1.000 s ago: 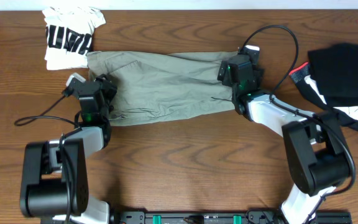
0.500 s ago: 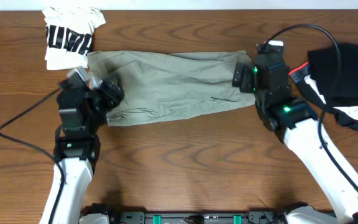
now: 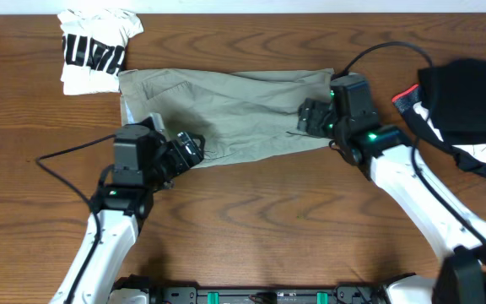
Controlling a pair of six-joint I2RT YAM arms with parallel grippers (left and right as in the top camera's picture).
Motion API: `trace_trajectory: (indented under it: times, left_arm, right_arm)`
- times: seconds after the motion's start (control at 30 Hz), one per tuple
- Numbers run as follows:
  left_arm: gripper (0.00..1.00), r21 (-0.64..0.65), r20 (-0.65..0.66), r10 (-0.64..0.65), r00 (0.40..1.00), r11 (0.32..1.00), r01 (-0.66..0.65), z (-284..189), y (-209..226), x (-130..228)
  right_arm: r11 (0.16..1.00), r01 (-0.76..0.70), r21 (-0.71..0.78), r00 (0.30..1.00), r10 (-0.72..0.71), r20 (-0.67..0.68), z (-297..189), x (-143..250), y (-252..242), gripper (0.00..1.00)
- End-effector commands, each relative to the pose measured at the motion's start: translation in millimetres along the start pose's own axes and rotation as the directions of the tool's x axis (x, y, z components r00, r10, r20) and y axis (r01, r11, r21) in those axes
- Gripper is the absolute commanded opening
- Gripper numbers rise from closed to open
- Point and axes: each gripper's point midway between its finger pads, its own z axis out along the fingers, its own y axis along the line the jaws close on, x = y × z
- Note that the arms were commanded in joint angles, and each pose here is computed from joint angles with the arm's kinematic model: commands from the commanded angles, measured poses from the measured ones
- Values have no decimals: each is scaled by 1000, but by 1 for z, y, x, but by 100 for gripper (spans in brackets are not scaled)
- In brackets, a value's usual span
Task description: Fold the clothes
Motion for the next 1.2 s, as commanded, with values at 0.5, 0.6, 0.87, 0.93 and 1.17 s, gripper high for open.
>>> trace_trajectory:
  times: [0.5,0.6,0.87,0.93,1.17]
  left_arm:
    - [6,56,-30,-10,999,998,12,69,-1,3]
    - [6,76,-44,4,999,997,-1,77,-5,9]
    - [5,90,-65,173,983,982,-167,89,-31,35]
    - [6,67,-51,184,982,981,-180,91,-32,37]
    - [6,25,-11,192,981,981,-192,94,-30,33]
  right_arm:
    - [991,-122,-45,992,121,-34,56,-15,-44,1]
    - [993,-97,-73,993,91,-78,69,-11,-39,1]
    - [998,45,-45,984,-52,-169,87,-29,-22,1]
    - [998,59,-29,983,-63,-173,87,-38,-20,1]
    - [998,62,-21,972,-65,-227,95,-31,-21,1]
